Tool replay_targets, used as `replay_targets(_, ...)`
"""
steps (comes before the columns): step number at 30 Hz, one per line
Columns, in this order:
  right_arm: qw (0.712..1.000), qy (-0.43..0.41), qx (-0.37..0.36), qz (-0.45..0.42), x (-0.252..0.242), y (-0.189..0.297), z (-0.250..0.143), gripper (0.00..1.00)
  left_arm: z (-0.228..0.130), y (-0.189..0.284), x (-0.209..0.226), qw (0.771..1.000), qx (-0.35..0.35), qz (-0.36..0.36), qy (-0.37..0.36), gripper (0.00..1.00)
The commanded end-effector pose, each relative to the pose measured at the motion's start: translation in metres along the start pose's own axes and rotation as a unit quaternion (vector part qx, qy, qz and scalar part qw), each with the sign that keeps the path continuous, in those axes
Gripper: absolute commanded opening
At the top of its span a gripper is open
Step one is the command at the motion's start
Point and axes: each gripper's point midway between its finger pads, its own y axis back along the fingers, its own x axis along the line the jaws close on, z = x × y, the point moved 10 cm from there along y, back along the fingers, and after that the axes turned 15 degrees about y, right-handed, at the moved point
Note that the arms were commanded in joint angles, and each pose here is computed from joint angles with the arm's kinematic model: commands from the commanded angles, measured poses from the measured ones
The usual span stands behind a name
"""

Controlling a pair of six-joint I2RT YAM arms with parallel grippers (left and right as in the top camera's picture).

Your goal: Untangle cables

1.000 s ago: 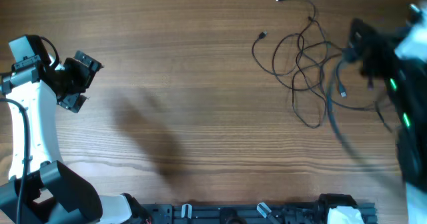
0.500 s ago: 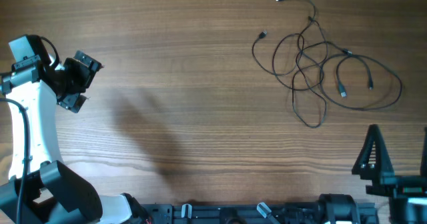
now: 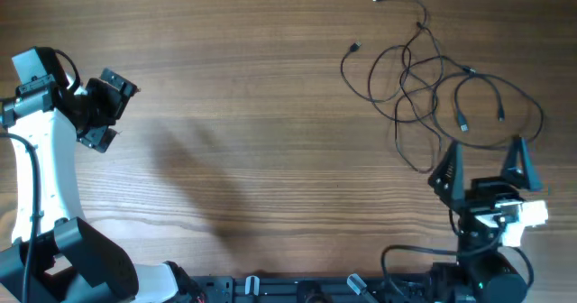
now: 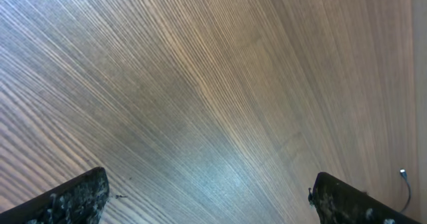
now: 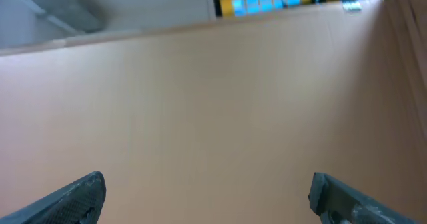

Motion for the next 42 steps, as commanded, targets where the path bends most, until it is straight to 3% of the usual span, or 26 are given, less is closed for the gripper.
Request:
replay_targets(1,0.996,-0.015,0.083,-0.021,-0.002,0.004,-0.025,1.00,0.001,-0.001,0.000,1.000,-0.001,0.003,-0.001,1.00)
replay_targets(4,0.970,-0.021,0.243,-0.010,0.003,0.019,-0.070,1.00,0.001,-0.001,0.000,1.000,-0.001,0.003,-0.001,1.00)
replay_targets(6,0.952,-0.023,0.305,-0.006,0.005,0.029,-0.086,1.00,0.001,-0.001,0.000,1.000,-0.001,0.003,-0.001,1.00)
replay_targets(31,0.952,-0.022,0.304,-0.006,0.004,0.029,-0.085,1.00,0.000,0.002,-0.001,1.000,-0.006,0.000,-0.003,1.00)
replay_targets(39,0.952,-0.022,0.304,-0.006,0.004,0.029,-0.085,1.00,-0.045,0.058,-0.022,0.993,-0.043,-0.080,-0.078,1.00)
replay_targets(42,0.952,-0.022,0.304,-0.006,0.004,0.029,-0.086,1.00,-0.062,0.050,-0.015,0.995,-0.030,-0.025,-0.093,1.00)
